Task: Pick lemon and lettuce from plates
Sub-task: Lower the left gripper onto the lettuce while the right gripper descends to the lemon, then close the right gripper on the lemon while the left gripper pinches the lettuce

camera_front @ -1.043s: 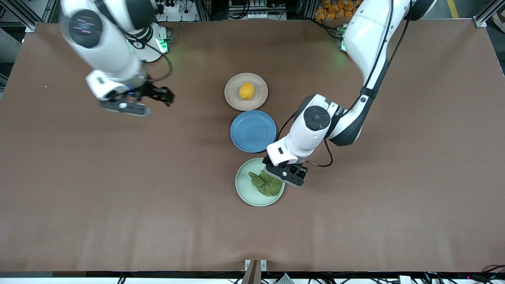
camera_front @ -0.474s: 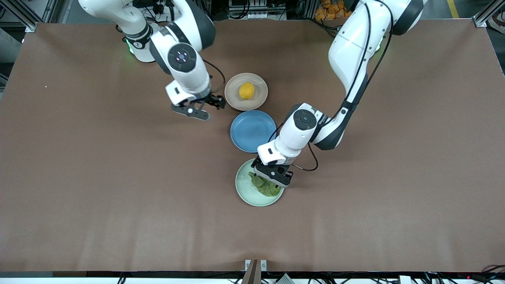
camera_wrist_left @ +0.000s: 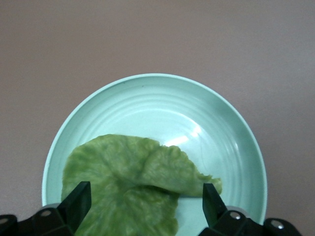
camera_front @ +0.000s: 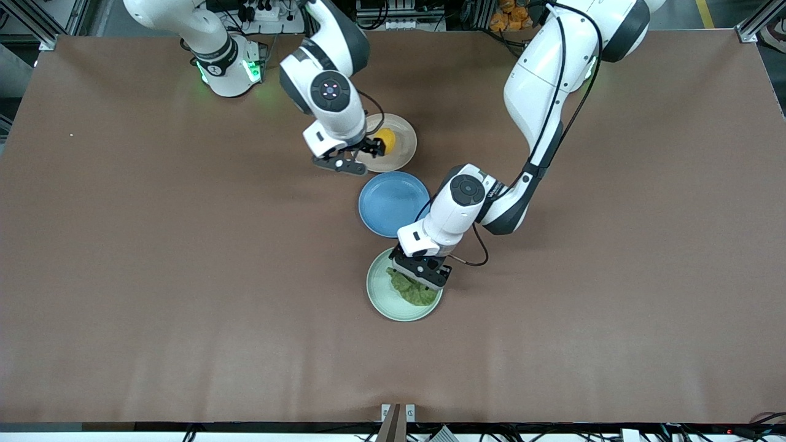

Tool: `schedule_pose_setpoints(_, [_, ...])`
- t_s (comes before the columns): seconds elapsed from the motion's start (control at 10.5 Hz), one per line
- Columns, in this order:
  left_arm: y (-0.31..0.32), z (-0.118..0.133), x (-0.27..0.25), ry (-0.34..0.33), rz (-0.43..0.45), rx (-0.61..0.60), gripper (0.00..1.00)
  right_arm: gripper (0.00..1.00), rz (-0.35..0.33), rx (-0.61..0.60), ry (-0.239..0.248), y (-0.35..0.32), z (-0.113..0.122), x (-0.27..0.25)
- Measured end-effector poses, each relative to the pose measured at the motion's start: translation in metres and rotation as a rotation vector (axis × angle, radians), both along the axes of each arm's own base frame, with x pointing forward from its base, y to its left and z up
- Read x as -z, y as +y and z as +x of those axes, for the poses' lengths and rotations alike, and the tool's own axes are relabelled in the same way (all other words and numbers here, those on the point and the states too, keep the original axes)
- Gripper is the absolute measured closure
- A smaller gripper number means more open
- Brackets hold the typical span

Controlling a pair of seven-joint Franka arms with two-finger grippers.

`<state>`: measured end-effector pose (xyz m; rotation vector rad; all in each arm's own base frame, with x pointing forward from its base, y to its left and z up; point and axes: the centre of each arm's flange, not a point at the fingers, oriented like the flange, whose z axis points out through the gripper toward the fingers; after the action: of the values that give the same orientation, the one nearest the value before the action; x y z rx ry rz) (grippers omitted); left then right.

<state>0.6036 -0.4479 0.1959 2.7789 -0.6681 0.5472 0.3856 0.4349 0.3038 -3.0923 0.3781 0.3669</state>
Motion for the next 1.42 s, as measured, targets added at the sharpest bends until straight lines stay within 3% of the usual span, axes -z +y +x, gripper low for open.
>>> schedule_pose_setpoints(0.28, [0.007,0.003,0.009,0.003,0.015,-0.009,0.00,0.00,0.062,0.053,0.011,0.018,-0.024,0.036])
schedule_pose_setpoints(0.47, [0.010,0.004,0.015,0.007,0.022,-0.012,0.00,0.00,0.042,0.020,0.020,0.030,-0.047,0.062])
schedule_pose_setpoints(0.66, [0.011,0.004,0.019,0.011,0.025,-0.012,0.07,0.00,0.020,-0.014,0.029,0.040,-0.066,0.083])
schedule_pose_setpoints(0.95, [0.010,0.003,0.021,0.014,0.026,-0.011,0.17,0.00,0.010,-0.018,0.029,0.042,-0.070,0.096])
schedule_pose_setpoints(1.04, [0.010,0.003,0.022,0.015,0.027,-0.011,0.18,0.04,0.018,-0.023,0.016,0.045,-0.072,0.099])
schedule_pose_setpoints(1.14, [0.011,0.002,0.026,0.019,0.030,-0.011,0.22,0.22,0.029,-0.018,-0.008,0.052,-0.078,0.103])
schedule_pose_setpoints(1.23, [0.011,0.002,0.027,0.020,0.032,-0.011,0.33,0.32,0.032,-0.009,-0.018,0.056,-0.082,0.105])
schedule_pose_setpoints(1.42, [0.015,0.006,0.026,0.014,0.036,-0.017,0.63,0.32,0.032,-0.002,-0.020,0.056,-0.081,0.104])
